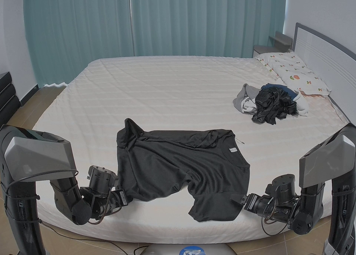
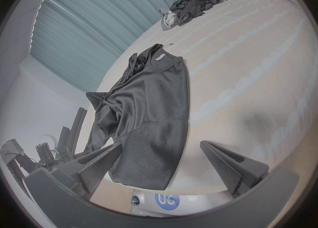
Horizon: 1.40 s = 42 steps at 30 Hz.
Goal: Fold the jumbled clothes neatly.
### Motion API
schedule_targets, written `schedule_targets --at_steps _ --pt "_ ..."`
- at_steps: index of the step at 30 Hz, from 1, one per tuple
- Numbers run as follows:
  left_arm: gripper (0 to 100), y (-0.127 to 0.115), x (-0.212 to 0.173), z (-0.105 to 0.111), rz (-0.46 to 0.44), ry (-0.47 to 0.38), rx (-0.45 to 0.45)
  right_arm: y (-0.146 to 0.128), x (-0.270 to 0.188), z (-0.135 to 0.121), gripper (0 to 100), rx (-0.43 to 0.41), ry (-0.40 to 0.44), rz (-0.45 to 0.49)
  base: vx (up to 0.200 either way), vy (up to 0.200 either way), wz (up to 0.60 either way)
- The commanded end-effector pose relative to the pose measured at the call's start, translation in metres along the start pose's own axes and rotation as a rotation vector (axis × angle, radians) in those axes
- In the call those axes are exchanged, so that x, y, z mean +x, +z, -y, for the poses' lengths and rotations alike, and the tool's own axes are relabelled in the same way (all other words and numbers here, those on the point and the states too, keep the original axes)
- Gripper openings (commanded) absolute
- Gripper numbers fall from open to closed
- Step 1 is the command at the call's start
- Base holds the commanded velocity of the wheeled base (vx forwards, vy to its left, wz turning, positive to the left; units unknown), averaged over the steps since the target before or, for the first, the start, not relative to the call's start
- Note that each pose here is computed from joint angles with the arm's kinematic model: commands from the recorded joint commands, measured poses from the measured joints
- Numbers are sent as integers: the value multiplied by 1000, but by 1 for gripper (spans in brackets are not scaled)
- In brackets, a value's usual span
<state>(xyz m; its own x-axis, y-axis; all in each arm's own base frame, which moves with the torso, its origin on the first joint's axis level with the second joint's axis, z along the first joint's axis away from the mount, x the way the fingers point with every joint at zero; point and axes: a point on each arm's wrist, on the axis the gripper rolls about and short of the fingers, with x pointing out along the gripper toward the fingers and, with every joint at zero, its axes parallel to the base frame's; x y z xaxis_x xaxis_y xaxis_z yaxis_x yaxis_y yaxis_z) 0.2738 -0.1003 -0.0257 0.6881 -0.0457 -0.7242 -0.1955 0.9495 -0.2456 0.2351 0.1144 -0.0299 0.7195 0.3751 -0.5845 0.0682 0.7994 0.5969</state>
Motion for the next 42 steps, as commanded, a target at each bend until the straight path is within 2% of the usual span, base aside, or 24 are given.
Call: schedule_targets --at_steps 1,9,10,16,17,18,20,26,28,31,34,40,42 --pt "0 4 -9 -1 18 -7 -6 -4 11 -2 100 -11 8 -8 0 0 0" --pt "0 6 -12 -1 24 -9 -9 -3 26 -1 100 -12 11 11 0 0 0" --pt "0 6 -12 -1 25 -9 -10 -3 26 -1 0 -13 12 10 0 0 0" --pt "0 6 -13 -3 22 -5 -5 -3 26 4 0 -13 -18 17 0 0 0" --pt "0 4 -14 -7 13 9 19 -3 12 12 0 -49 -77 7 0 0 0" --pt "0 4 -14 -8 13 10 19 -3 11 13 0 -52 -79 7 0 0 0" --pt "0 3 -18 -13 6 21 53 5 -5 18 0 -117 -105 20 0 0 0" --pt "0 7 -31 -23 17 44 119 12 -43 21 0 -199 -98 10 0 0 0" --pt "0 10 -36 -30 30 81 139 16 -56 27 0 -246 -106 5 0 0 0" --pt "0 11 -36 -37 27 118 151 20 -60 34 0 -262 -134 15 0 0 0" --pt "0 11 -40 -46 -10 184 196 26 -64 50 0 -260 -210 -3 0 0 0" --pt "0 4 -56 -53 -147 279 271 26 -73 53 0 -285 -213 -68 0 0 0" --pt "0 3 -61 -53 -175 288 282 25 -77 52 0 -300 -204 -91 0 0 0"
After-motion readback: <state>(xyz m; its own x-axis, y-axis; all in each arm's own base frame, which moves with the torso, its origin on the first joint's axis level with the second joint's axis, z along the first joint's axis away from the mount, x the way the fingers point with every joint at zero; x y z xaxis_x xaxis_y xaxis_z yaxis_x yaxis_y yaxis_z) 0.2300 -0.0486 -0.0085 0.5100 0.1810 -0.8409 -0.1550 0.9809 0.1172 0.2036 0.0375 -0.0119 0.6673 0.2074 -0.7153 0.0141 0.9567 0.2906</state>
